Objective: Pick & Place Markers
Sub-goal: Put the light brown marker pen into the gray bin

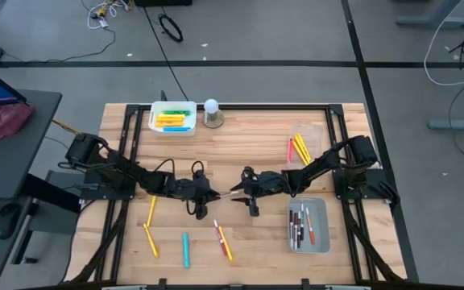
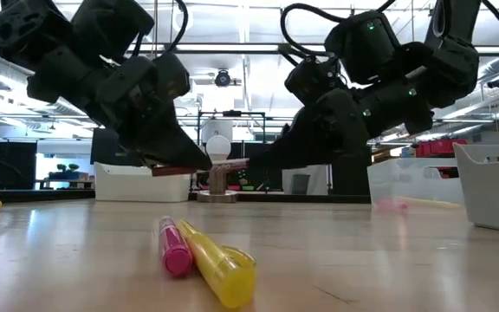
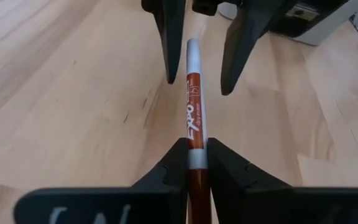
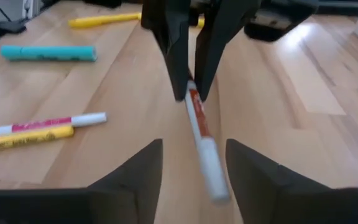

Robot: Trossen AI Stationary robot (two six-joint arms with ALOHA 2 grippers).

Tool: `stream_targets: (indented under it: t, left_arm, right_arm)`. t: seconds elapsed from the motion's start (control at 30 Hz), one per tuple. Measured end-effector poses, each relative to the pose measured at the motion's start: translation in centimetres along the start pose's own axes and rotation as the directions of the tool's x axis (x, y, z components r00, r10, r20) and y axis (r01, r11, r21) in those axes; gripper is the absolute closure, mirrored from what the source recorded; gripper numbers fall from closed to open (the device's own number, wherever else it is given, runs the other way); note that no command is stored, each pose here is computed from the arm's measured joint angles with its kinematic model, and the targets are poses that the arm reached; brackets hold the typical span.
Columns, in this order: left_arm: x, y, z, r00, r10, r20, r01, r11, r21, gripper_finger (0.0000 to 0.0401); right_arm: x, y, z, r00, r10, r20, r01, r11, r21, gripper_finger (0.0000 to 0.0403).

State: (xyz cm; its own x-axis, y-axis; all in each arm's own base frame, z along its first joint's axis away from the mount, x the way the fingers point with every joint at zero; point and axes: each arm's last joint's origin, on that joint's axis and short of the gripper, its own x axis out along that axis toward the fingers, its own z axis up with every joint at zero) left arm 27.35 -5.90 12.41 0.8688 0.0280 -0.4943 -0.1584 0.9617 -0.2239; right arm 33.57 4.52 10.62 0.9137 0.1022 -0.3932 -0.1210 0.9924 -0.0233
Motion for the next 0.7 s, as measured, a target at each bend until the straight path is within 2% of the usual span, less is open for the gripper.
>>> stream_targets:
  t: [0.2,0.43,0.6,0.7]
  left_arm:
    - [0.0,0.1,0.1,1.0,0.005,0.003,-0.005,1.0,-0.003,0.0352]
    - [0.0,0.2,0.1,0.999,0.031,0.012,-0.031,0.999,0.006,0.0351]
    - [0.0,0.1,0.1,0.999,0.03,0.02,-0.032,0.997,0.067,0.0344]
    - [0.0,0.1,0.3,0.999,0.035,0.039,-0.04,0.993,0.108,0.0313]
  right_arm:
    - [0.0,0.0,0.2,1.0,-0.002,0.02,0.002,1.0,0.001,0.0281]
    - [0.0,-0.1,-0.1,0.999,-0.033,-0.01,0.034,0.999,0.024,0.0375]
    - [-0.1,0.4,0.0,0.999,-0.051,-0.018,0.051,0.998,0.023,0.0382]
    - [-0.9,1.0,0.6,0.995,-0.073,-0.065,0.074,0.997,0.018,0.0382]
